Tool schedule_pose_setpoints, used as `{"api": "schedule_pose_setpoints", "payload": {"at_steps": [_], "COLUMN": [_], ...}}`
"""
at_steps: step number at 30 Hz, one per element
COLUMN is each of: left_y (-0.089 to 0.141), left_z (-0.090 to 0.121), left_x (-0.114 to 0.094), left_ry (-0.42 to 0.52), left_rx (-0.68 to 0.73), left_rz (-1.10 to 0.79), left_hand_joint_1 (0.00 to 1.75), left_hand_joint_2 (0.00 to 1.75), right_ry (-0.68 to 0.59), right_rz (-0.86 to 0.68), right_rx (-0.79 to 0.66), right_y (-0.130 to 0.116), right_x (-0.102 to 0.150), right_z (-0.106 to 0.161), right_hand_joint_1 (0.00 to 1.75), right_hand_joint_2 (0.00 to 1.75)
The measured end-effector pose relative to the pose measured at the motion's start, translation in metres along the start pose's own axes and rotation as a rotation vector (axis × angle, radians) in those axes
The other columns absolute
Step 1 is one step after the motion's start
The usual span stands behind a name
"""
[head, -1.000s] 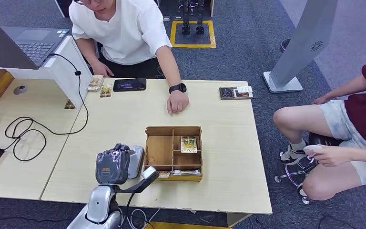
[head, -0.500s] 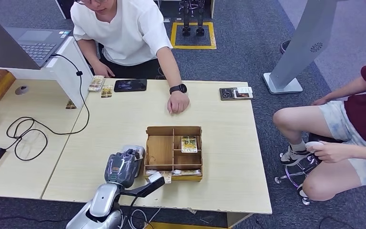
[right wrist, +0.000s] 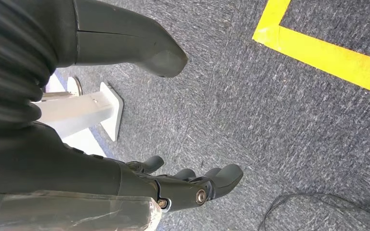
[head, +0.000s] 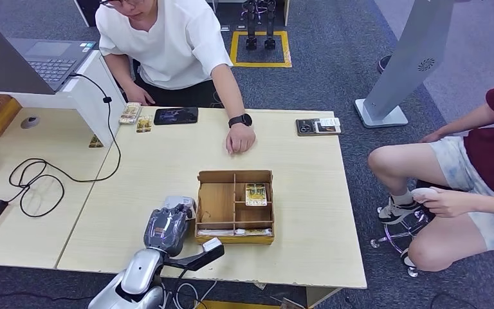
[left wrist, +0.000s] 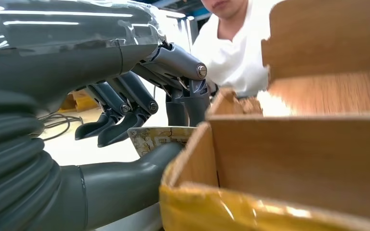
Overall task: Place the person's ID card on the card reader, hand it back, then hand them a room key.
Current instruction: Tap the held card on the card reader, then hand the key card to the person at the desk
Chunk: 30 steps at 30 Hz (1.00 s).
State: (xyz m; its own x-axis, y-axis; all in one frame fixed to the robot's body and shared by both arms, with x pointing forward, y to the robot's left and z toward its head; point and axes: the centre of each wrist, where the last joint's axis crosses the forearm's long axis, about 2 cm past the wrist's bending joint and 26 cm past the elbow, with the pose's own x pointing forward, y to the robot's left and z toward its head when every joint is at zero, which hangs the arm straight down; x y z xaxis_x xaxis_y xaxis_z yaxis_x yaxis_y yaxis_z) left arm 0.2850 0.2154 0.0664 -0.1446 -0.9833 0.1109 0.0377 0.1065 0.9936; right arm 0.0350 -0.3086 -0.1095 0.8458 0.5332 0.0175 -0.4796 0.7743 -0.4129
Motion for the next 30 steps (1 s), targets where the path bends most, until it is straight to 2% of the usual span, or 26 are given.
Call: {"api": "schedule_pose_setpoints", "payload": {"at_steps": [8,15,24,30], "left_y": [0.001,0.008,0.054,0.058], "left_z": [0.009,0.017,0.002,0.000], "left_x": [0.005,0.013,0.033,0.034], "left_ry": [-0.001,-0.022,-0.161,-0.167], "left_rx": [0.127,0.315,0.557,0.573], "left_rz": [0.049,0.148,0.252,0.260], "left_hand_joint_1": [1.75,1.75,1.75,1.75], "left_hand_joint_2": [1.75,1.75,1.75,1.75], "right_ry": [-0.002,0.000,-0.008,-0.010], "right_rz": [-0.002,-0.002,0.003,0.005], "right_rx": [-0.004,0.000,-0.002,-0.001], "right_y": [0.001,0.004,0.006,0.007], "right_x": [0.001,0.000,0.000,0.000], "right_z": [0.001,0.002,0.003,0.003], "right_hand_joint_1": [0.00,0.00,0.00,0.00], "right_hand_joint_2": [1.75,1.75,1.75,1.75]}}
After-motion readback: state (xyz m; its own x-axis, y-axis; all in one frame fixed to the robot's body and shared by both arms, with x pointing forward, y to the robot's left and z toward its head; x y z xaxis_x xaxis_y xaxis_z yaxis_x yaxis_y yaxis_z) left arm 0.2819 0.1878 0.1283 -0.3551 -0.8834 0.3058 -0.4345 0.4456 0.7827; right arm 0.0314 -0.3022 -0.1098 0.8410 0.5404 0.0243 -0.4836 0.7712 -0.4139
